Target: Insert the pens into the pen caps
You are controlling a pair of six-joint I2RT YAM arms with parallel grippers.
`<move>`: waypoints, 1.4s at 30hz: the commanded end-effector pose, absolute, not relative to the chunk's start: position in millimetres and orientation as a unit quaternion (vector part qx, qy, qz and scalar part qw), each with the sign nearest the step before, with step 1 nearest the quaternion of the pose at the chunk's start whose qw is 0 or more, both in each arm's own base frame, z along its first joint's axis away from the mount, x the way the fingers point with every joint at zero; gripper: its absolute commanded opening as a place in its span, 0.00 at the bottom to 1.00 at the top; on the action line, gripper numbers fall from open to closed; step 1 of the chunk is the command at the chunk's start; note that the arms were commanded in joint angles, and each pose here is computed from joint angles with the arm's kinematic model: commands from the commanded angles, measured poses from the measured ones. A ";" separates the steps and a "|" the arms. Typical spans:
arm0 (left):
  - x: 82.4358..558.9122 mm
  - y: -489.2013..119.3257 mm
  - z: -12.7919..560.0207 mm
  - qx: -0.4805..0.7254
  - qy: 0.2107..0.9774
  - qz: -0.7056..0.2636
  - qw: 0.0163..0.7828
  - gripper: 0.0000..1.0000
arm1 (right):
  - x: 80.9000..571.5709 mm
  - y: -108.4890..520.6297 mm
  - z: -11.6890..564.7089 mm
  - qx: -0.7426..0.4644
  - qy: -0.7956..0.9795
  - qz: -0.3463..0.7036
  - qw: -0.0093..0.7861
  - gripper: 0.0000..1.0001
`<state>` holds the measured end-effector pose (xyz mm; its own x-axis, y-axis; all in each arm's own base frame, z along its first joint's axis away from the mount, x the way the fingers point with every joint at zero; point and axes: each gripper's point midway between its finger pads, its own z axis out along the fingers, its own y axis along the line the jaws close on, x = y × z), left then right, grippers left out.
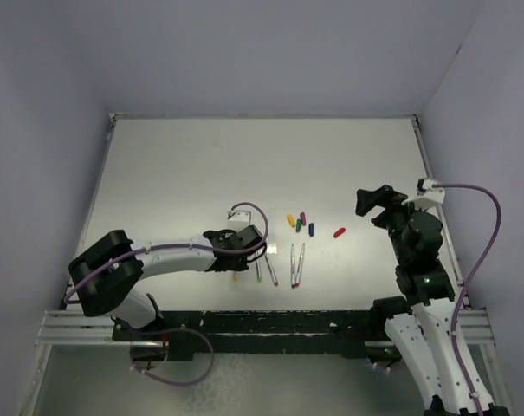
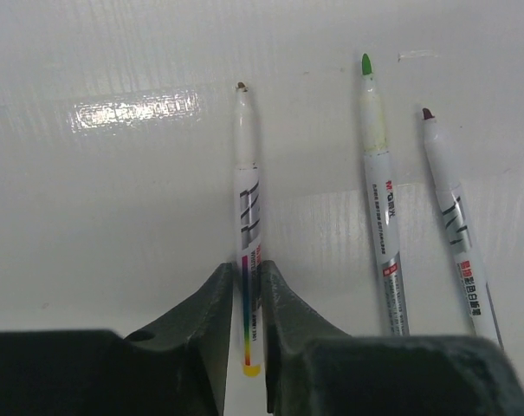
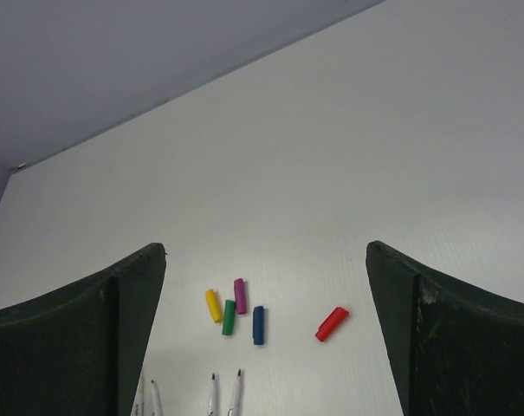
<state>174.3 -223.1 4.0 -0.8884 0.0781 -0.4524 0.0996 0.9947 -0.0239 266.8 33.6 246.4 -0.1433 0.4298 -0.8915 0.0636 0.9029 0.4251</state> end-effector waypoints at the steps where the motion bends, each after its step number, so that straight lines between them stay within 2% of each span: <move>1: 101.6 -172.2 -42.6 0.045 0.995 0.056 0.074 0.18 | 265.3 29.0 268.4 0.173 0.725 0.142 0.651 1.00; 4: 100.8 -172.2 -44.1 0.044 0.995 0.055 0.072 0.03 | 266.1 29.4 265.3 0.172 0.732 0.140 0.644 1.00; 5: 100.6 -172.4 -44.7 0.044 0.995 0.055 0.071 0.00 | 266.5 30.0 263.7 0.171 0.736 0.140 0.640 1.00; 12: 107.9 -175.9 -42.1 0.077 0.992 0.051 0.084 0.00 | 279.3 39.0 250.2 0.128 0.764 0.130 0.619 1.00; 19: 134.8 -185.6 -6.7 0.088 0.984 0.037 0.154 0.00 | 297.3 64.9 216.7 0.075 0.809 0.159 0.561 1.00; 23: 148.2 -198.3 15.7 0.089 0.976 0.001 0.198 0.00 | 305.4 76.5 208.9 0.058 0.815 0.176 0.548 1.00; 29: 160.5 -213.1 46.4 0.086 0.959 -0.072 0.261 0.00 | 313.8 104.4 201.8 0.025 0.824 0.177 0.538 0.94; 33: 166.7 -215.1 65.6 0.098 0.941 -0.108 0.305 0.00 | 321.6 129.1 191.7 -0.001 0.835 0.152 0.528 1.00; 42: 168.6 -215.6 104.3 0.103 0.895 -0.200 0.386 0.00 | 338.1 173.2 168.9 -0.063 0.853 0.124 0.503 1.00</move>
<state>163.4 -207.1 86.7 -0.7449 0.0625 -0.6642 0.2809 0.9324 -0.2274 317.9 156.5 145.4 -0.5652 0.0592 -0.8228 -0.2001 0.9578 0.2064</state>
